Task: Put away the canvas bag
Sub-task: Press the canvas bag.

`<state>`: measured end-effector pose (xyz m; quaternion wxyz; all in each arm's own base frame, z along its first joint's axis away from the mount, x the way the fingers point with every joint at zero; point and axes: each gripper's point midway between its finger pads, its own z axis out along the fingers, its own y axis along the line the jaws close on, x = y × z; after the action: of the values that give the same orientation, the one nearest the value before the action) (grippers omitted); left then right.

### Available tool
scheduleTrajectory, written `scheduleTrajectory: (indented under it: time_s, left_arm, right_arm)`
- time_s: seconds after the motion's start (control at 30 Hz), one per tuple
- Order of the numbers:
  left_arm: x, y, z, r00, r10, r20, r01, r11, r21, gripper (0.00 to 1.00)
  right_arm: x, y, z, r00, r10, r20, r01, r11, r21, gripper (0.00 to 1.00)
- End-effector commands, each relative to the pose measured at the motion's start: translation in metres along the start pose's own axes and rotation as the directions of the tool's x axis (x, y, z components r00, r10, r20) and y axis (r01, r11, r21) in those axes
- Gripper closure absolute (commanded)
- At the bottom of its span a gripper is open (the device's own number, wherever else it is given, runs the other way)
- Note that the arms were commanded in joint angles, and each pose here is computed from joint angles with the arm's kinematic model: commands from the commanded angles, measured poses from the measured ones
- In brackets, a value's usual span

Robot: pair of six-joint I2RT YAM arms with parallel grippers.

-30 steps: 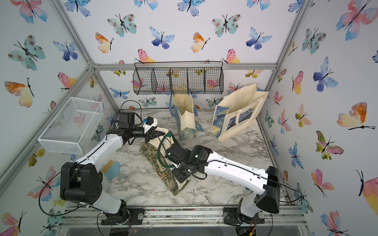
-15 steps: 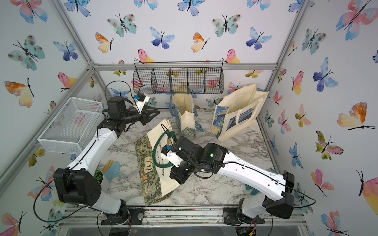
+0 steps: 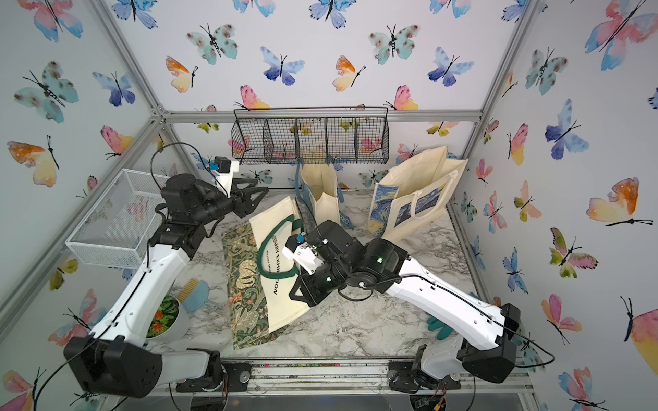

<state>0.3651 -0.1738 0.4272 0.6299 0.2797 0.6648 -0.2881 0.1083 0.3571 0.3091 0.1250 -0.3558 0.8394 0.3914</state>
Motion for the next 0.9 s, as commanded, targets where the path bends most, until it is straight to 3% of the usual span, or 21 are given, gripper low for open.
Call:
scheduleTrajectory:
  time_s: [0.0,0.1,0.2,0.4,0.5,0.6,0.67,0.87]
  left_arm:
    - [-0.031,-0.027,-0.015,0.984,0.161,0.08,-0.159,0.987,-0.034,0.41]
    - [-0.024,-0.042,-0.017,0.983,0.178,0.042,-0.177,0.984,-0.022,0.4]
    - [-0.001,-0.054,-0.02,0.982,0.188,-0.033,-0.187,0.982,0.012,0.39]
    - [0.052,-0.06,-0.036,0.977,0.141,-0.159,-0.15,0.988,-0.046,0.41]
    - [0.078,-0.08,-0.036,0.937,0.206,-0.281,-0.231,0.971,-0.056,0.39]
    - [0.092,-0.103,-0.041,0.888,0.306,-0.344,-0.349,0.935,-0.068,0.26]
    - [0.097,-0.111,-0.048,0.859,0.347,-0.377,-0.404,0.911,-0.083,0.25]
    - [0.126,-0.114,-0.063,0.794,0.332,-0.509,-0.456,0.879,-0.137,0.26]
  right_arm:
    - [-0.027,0.01,0.003,0.989,0.118,0.089,-0.102,0.982,-0.159,0.98]
    - [-0.041,0.004,0.018,0.98,0.184,0.08,-0.158,0.952,-0.262,0.98]
    - [-0.059,-0.019,0.027,0.969,0.228,0.095,-0.202,0.952,-0.228,0.98]
    - [-0.094,-0.066,0.037,0.92,0.362,0.151,-0.334,0.925,-0.181,0.98]
    - [-0.107,-0.083,0.044,0.897,0.418,0.145,-0.386,0.9,-0.203,0.98]
    - [-0.118,-0.095,0.054,0.866,0.484,0.123,-0.443,0.858,-0.261,0.98]
    - [-0.125,-0.1,0.06,0.857,0.504,0.11,-0.458,0.842,-0.285,0.98]
    - [-0.145,-0.097,0.074,0.841,0.536,0.069,-0.48,0.799,-0.362,0.98]
